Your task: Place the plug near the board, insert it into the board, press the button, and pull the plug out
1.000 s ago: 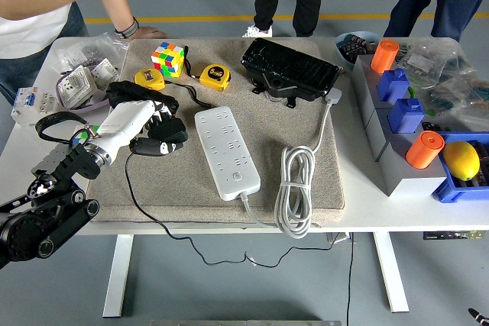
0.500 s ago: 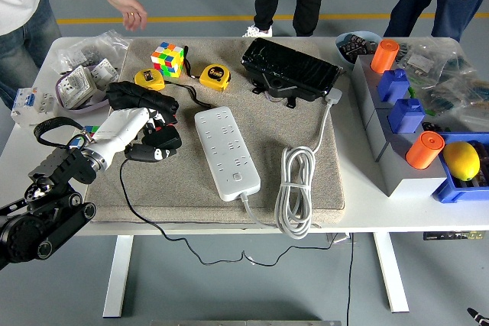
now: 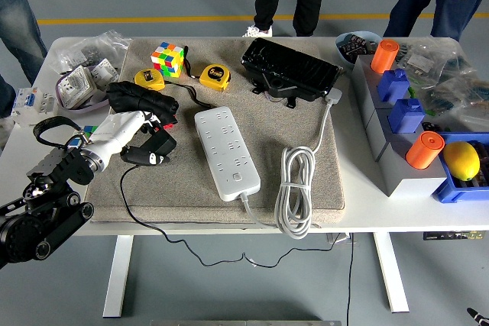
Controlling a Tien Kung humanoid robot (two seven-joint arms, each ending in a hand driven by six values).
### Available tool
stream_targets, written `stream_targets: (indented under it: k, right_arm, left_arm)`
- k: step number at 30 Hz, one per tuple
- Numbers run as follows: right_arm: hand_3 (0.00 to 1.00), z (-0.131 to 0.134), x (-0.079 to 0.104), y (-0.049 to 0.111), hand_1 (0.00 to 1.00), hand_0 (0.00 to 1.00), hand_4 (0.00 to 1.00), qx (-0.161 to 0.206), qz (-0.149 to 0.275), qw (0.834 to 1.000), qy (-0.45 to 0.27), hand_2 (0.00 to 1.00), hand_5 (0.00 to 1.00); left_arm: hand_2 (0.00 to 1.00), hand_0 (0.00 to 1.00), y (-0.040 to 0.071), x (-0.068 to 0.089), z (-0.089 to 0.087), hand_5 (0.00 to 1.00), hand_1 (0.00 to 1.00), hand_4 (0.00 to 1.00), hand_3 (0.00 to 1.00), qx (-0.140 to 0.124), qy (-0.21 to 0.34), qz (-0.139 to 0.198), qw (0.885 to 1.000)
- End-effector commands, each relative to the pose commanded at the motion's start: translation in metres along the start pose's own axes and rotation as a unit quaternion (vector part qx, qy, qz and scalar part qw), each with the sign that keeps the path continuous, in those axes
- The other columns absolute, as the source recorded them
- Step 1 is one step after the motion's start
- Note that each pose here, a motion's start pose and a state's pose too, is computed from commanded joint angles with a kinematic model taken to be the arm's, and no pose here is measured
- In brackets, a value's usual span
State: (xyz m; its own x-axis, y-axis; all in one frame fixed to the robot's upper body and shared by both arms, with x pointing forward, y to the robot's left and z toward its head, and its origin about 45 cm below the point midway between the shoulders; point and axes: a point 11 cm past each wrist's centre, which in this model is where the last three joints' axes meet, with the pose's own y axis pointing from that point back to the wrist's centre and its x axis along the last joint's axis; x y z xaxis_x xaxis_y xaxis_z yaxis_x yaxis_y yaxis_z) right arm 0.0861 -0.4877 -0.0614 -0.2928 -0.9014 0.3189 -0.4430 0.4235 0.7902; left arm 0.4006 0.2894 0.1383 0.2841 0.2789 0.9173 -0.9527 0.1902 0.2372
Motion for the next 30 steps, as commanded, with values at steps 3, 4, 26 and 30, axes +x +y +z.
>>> stream_targets:
  k: [3, 4, 26, 30]
  right_arm:
    - [0.549, 0.0, 0.0, 0.0, 0.619, 0.605, 0.987, 0.0, 0.0, 1.0, -0.001, 0.62, 0.392]
    - [0.549, 0.0, 0.0, 0.0, 0.619, 0.605, 0.988, 0.0, 0.0, 1.0, -0.001, 0.62, 0.394]
    - [0.549, 0.002, 0.003, -0.001, 0.619, 0.604, 0.987, -0.006, 0.004, 1.0, 0.007, 0.619, 0.395]
    - [0.549, 0.002, 0.006, -0.001, 0.619, 0.603, 0.987, -0.007, 0.007, 1.0, 0.008, 0.619, 0.396]
  left_arm:
    - [0.633, 0.513, 0.001, 0.003, 0.003, 0.42, 0.638, 0.998, 0.676, -0.006, 0.002, 0.005, 1.0]
    - [0.685, 0.57, 0.002, 0.006, 0.004, 0.527, 0.673, 0.998, 0.722, -0.008, 0.005, 0.007, 1.0]
    - [0.803, 0.76, 0.032, 0.034, -0.021, 0.841, 0.784, 0.742, 0.81, -0.037, 0.239, 0.115, 0.964]
    - [0.781, 0.744, 0.035, 0.027, -0.035, 0.713, 0.773, 0.7, 0.789, -0.016, 0.296, 0.134, 0.946]
